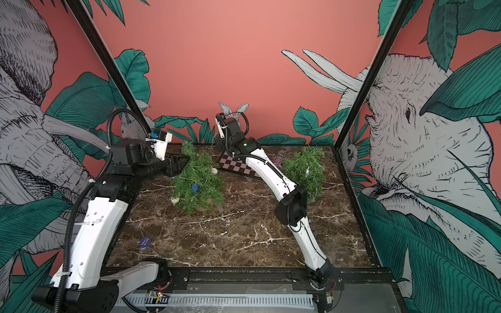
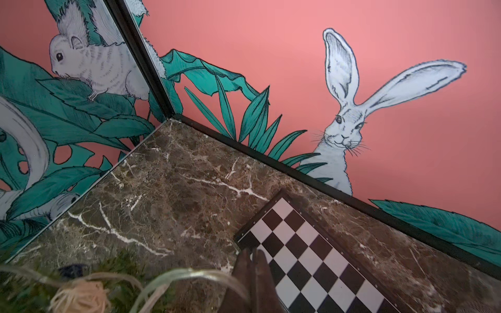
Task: Wrap string light around the christmas tree
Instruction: Wrap the light string around the Christmas tree.
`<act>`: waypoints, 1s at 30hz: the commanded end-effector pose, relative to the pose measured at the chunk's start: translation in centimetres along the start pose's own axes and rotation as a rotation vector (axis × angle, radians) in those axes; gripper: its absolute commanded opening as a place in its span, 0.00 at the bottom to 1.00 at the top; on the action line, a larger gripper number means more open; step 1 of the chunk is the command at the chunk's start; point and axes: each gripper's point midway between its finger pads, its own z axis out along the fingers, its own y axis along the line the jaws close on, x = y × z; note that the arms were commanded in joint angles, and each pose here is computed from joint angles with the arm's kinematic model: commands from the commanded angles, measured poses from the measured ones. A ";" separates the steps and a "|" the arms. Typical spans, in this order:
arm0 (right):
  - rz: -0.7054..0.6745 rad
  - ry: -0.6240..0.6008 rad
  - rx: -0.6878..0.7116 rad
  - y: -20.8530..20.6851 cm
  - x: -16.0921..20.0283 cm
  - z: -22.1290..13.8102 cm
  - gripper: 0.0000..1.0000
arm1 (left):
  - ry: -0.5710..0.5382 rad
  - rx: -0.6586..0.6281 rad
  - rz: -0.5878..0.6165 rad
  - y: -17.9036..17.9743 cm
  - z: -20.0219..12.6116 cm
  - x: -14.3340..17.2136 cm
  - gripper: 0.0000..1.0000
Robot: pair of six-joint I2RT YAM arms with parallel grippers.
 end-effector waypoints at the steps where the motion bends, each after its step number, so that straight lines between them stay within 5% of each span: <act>1: 0.037 -0.190 0.004 -0.9 -5.9 -2.0 0.00 | 0.016 0.013 0.009 -0.3 0.0 0.5 0.57; 12: 0.050 -0.603 -0.084 -0.1 -16.5 -8.2 0.00 | 0.024 0.017 0.001 -0.2 0.3 0.8 0.56; 20: 0.008 -0.541 -0.213 3.8 -16.2 -13.8 0.00 | 0.034 0.007 0.000 0.0 0.4 1.1 0.55; 30: -0.017 -0.394 -0.234 6.2 -9.6 -18.6 0.00 | 0.046 0.002 -0.004 0.3 0.8 1.4 0.55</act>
